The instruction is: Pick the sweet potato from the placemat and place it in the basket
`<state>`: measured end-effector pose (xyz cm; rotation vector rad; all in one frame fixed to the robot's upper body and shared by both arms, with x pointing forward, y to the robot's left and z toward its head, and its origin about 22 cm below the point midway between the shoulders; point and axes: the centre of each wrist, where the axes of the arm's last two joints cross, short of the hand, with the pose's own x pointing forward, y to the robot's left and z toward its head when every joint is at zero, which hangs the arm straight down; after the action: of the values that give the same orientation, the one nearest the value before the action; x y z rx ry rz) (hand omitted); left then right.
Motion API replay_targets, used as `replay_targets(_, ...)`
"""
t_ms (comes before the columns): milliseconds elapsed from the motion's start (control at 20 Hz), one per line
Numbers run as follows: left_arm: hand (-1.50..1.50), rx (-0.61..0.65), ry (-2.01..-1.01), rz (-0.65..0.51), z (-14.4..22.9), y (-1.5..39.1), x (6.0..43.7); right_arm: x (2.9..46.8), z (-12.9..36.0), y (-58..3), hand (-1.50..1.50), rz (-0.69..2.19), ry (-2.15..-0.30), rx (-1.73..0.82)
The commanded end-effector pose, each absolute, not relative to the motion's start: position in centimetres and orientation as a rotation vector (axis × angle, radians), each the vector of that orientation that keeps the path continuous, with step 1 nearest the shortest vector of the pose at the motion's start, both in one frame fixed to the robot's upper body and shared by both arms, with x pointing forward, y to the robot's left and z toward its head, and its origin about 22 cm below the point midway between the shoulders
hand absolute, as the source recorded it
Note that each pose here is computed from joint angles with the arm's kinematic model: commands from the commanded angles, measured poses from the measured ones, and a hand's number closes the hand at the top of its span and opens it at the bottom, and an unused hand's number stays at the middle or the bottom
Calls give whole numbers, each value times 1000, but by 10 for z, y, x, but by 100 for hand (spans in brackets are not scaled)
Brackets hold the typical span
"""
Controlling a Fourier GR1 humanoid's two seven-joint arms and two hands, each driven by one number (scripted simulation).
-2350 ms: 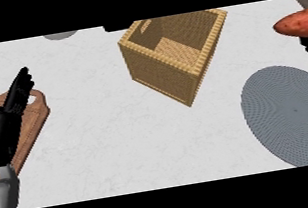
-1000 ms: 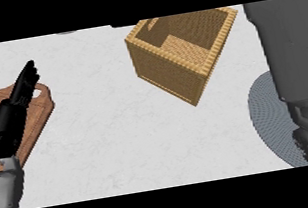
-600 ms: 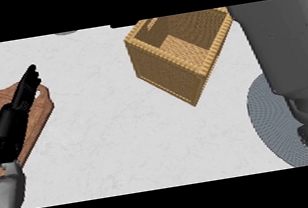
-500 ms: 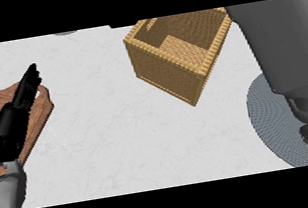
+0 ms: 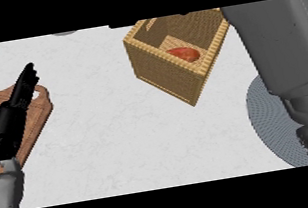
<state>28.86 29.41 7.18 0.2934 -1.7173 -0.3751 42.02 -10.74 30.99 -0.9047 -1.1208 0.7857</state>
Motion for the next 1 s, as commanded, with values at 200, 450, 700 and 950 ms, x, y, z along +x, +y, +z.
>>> replay_targets(200, 0, 304, -1728, -385, 70, 291, 287, 415, 326, -114, -150, 553, -1275, -798)
replay_targets(450, 0, 297, -1718, -362, 75, 294, 286, 408, 334, -154, -150, 154, -1427, -795)
replay_targets(700, 0, 280, -1720, -366, 70, 300, 286, 405, 334, -168, -150, -84, -1417, -840)
replay_targets(950, 0, 302, -1700, -356, 69, 307, 275, 378, 327, -252, -150, -270, -1452, -892)
